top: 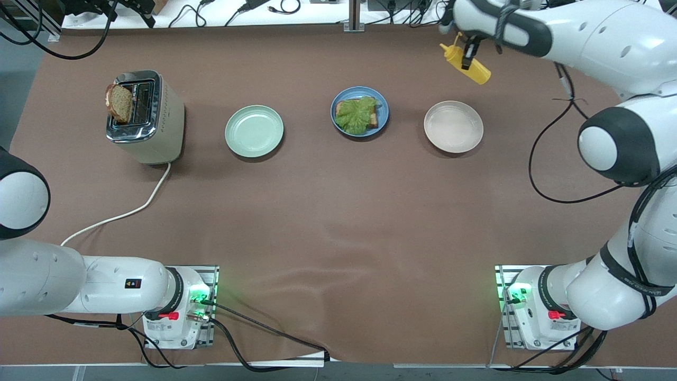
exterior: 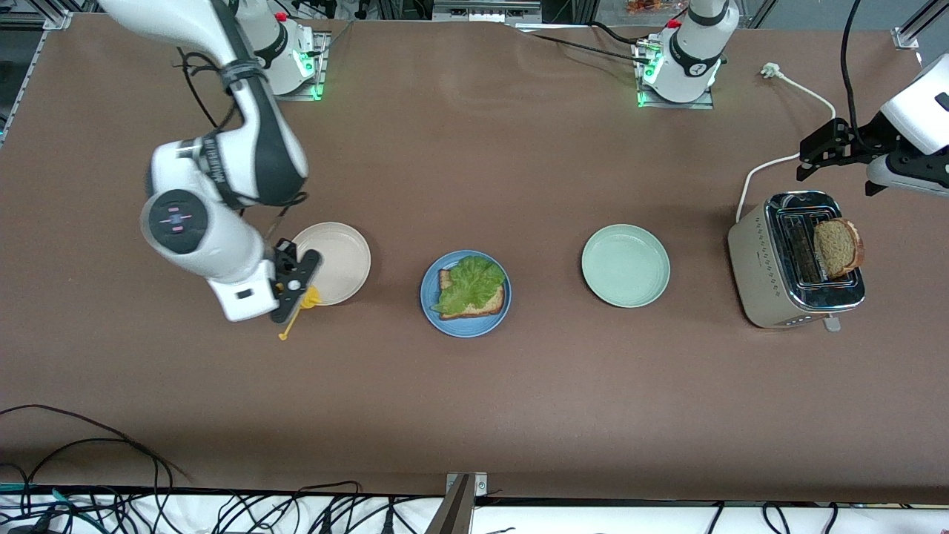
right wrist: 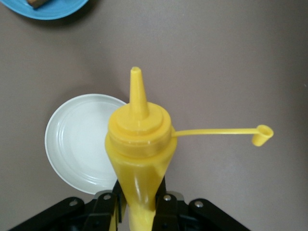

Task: Make sandwich in blue plate with both arms
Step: 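Carry the yellow bottle over the blue plate with the right gripper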

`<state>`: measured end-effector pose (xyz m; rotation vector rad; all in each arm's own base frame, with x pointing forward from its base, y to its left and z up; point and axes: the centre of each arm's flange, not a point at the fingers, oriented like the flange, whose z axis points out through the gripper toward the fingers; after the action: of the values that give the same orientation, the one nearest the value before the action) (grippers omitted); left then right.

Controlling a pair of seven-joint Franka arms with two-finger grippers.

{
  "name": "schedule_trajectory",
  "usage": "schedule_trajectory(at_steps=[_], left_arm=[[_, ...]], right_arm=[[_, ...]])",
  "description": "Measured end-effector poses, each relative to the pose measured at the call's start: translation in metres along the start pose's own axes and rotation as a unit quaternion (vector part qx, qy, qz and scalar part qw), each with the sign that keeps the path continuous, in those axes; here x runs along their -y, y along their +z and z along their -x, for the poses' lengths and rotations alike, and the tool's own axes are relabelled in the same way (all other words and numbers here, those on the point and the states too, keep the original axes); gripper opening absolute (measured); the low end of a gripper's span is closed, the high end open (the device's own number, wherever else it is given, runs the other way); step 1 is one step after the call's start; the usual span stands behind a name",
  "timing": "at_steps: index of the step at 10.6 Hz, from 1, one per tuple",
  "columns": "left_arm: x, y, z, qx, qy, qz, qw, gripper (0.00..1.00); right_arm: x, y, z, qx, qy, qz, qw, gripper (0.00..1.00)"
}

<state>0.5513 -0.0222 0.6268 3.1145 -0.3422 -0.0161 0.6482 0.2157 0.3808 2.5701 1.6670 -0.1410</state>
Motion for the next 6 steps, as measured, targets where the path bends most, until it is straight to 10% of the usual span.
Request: schedule_trajectory(at_steps=[6], left_arm=[[0.0,0.0,0.0,0.0,0.0,0.0,1.0,1.0]], right_arm=[[0.075,0.002,-0.103,0.088,-0.025,0.146,0.985,0.3]])
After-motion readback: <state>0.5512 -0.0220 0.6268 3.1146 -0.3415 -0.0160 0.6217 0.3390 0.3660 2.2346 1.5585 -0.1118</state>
